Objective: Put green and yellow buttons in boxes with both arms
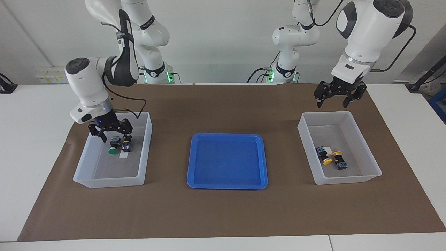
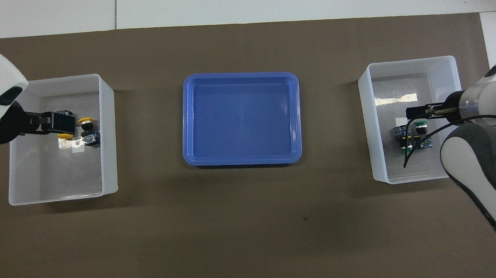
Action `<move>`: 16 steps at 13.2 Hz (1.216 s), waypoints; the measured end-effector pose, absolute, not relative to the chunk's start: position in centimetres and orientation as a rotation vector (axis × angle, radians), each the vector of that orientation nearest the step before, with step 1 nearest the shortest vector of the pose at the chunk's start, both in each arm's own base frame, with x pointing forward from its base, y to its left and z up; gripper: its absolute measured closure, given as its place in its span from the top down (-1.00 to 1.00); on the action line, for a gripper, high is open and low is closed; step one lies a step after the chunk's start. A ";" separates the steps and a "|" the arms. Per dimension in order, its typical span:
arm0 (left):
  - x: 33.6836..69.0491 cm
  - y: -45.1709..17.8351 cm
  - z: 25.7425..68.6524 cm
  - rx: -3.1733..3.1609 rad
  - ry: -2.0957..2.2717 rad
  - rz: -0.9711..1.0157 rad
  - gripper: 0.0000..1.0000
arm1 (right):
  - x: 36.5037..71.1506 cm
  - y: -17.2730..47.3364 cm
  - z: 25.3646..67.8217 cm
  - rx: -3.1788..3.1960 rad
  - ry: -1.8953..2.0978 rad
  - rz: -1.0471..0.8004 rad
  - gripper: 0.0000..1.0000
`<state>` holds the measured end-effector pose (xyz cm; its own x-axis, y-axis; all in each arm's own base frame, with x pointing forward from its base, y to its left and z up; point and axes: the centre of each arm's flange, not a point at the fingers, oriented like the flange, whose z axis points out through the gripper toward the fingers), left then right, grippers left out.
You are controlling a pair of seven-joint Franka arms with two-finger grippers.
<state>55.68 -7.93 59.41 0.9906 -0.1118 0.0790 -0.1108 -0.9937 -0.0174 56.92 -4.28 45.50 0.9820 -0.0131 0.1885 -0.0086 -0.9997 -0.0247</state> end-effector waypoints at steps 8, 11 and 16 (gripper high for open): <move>55.7 -8.0 59.5 -3.121 0.178 -0.134 1.00 | 57.5 1.4 56.7 -3.116 0.114 -0.158 1.00; 55.8 -8.1 59.5 -3.121 0.178 -0.140 1.00 | 56.5 1.3 59.4 -3.121 0.117 -0.106 1.00; 55.8 -8.1 59.5 -3.121 0.178 -0.143 1.00 | 55.3 0.7 59.5 -3.152 0.123 0.000 1.00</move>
